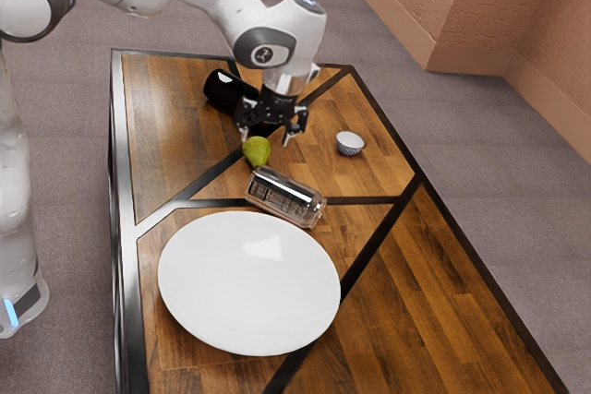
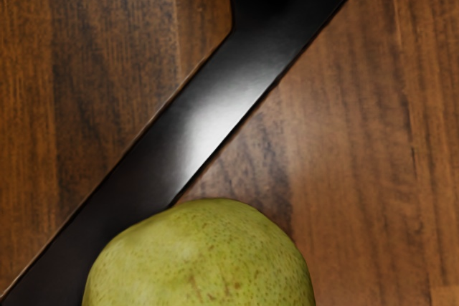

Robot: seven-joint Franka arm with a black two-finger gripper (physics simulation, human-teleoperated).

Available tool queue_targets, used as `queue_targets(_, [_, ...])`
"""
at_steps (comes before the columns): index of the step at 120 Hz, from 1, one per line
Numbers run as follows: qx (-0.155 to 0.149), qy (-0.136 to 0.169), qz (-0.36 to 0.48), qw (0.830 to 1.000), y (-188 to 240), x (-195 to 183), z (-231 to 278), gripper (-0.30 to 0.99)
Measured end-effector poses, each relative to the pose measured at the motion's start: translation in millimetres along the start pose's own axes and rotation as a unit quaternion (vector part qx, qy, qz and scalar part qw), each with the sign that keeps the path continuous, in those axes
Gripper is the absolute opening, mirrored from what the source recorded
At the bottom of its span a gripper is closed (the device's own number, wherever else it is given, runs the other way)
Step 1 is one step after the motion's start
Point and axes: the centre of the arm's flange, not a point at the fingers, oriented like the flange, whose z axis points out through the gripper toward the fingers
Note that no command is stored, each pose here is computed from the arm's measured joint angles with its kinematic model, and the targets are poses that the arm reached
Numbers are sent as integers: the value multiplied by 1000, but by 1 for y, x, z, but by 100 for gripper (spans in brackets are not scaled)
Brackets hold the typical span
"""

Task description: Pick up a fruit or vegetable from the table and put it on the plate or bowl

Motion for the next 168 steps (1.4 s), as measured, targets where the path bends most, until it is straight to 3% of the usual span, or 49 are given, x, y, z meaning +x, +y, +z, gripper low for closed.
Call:
queue_targets(101, [18, 0, 10, 1000, 16, 1, 44, 69])
queue_targets(133, [24, 3, 27, 999, 18, -4, 46, 24])
queue_targets(150, [8, 6, 32, 999, 16, -7, 25, 28])
queue_targets(168, [-36, 8, 20, 999, -6, 3, -49, 27])
